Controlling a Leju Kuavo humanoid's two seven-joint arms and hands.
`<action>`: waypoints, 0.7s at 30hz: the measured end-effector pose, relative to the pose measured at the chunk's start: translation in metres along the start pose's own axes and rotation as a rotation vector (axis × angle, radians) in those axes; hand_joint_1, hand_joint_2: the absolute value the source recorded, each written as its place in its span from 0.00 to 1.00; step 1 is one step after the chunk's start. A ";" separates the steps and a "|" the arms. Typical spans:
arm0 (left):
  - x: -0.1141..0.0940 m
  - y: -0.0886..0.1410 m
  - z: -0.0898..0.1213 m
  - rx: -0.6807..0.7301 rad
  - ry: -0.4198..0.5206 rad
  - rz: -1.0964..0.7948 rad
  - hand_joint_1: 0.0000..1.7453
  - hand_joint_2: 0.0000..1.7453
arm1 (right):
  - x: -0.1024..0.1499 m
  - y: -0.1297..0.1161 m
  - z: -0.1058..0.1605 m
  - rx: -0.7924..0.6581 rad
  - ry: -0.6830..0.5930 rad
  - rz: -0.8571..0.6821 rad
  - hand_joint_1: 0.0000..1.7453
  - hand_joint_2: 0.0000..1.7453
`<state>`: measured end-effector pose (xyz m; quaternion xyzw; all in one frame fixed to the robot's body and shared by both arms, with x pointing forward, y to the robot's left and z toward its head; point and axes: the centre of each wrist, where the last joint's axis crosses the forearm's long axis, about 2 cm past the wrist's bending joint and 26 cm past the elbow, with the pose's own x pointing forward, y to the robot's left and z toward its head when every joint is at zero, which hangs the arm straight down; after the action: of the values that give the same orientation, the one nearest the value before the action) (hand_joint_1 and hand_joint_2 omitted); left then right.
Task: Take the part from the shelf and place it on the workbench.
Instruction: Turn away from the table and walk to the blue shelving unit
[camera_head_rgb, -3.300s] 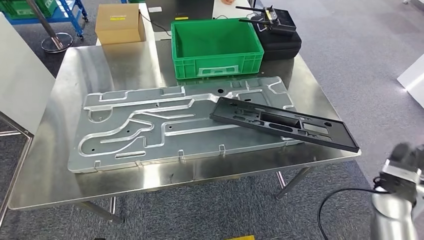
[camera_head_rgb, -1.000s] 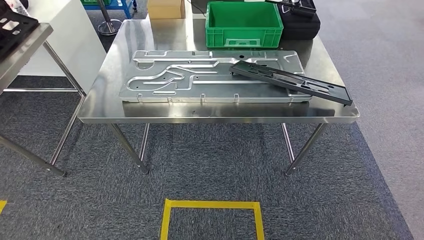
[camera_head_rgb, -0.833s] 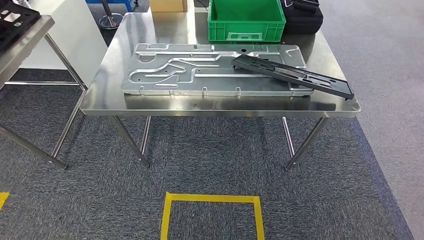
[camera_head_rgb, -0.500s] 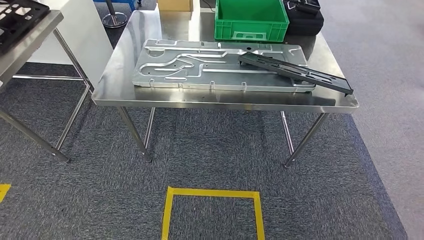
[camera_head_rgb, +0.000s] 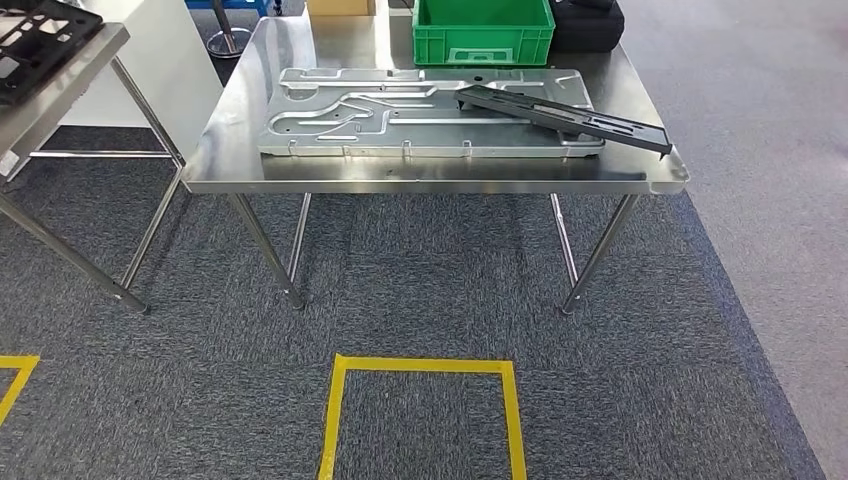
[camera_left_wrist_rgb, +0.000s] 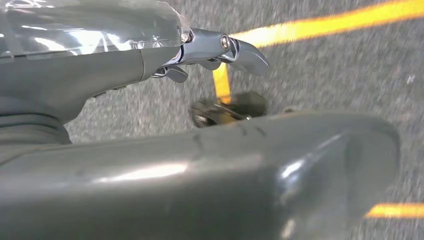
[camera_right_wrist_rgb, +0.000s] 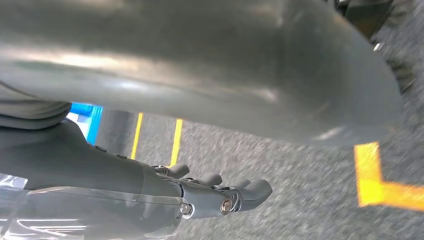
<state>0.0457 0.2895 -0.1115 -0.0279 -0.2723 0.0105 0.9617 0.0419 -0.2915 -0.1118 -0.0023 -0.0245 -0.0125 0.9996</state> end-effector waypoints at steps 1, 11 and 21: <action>0.000 0.000 0.000 0.000 0.000 0.002 0.00 0.00 | 0.000 0.000 0.000 0.002 0.000 0.005 0.00 0.00; 0.001 -0.006 -0.001 0.001 -0.004 0.022 0.00 0.00 | -0.002 -0.011 0.000 -0.001 0.004 0.057 0.00 0.00; 0.002 -0.012 -0.002 -0.015 -0.023 0.006 0.00 0.00 | 0.000 -0.018 0.000 -0.014 -0.075 0.071 0.00 0.00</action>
<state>0.0484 0.2774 -0.1109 -0.0360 -0.2832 0.0117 0.9583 0.0410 -0.3094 -0.1117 -0.0108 -0.0618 0.0227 0.9978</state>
